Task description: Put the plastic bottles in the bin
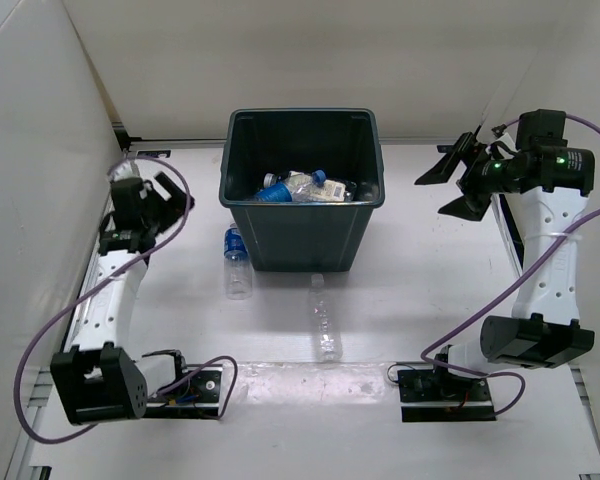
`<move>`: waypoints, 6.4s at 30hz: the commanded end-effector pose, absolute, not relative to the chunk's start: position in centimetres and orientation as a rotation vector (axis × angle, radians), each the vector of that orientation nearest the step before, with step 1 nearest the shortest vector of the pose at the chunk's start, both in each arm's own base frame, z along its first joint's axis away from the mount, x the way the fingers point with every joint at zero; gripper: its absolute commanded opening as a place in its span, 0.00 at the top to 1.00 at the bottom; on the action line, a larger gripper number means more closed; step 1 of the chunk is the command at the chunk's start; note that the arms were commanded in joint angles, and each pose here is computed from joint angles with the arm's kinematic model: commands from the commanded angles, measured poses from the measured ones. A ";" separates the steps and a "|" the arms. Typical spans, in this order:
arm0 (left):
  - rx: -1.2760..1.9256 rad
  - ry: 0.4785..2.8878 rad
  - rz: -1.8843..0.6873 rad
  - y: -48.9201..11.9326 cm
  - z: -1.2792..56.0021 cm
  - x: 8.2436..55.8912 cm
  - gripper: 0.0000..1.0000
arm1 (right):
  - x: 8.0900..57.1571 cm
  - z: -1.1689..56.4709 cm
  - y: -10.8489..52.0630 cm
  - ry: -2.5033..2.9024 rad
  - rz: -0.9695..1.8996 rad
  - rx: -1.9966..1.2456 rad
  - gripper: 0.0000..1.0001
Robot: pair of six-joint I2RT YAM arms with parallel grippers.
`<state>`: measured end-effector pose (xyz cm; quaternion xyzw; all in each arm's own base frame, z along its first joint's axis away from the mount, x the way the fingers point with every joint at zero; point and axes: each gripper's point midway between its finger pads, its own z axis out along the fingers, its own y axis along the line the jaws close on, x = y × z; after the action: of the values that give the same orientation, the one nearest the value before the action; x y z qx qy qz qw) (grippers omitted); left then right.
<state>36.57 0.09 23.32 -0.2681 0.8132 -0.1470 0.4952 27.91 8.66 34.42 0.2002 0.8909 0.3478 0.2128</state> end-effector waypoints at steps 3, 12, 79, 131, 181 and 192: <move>-0.670 2.076 -0.448 -2.0 17.9 35.7 0.00 | 27.6 35.7 7.8 2.430 0.922 0.548 0.10; -0.583 2.298 -0.507 -7.3 11.0 34.6 0.00 | 27.7 35.5 7.3 2.439 0.895 0.559 0.10; -0.086 1.355 -0.684 -10.2 54.6 38.4 0.52 | 28.2 35.2 7.8 2.479 0.911 0.546 0.10; -0.322 1.908 0.131 1.9 31.1 20.1 0.00 | 10.4 17.3 20.8 2.158 0.536 -0.369 0.10; -0.220 2.058 0.158 0.3 26.0 20.2 0.00 | 12.3 4.0 27.2 2.585 0.564 -0.758 0.38; -0.236 2.015 0.196 0.8 27.0 21.1 0.00 | 7.9 14.2 23.6 2.269 0.518 -0.839 0.46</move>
<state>20.58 0.48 26.20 -0.0921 0.8511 0.0721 0.5118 6.25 25.47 10.01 -0.3661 0.8659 0.2148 0.2647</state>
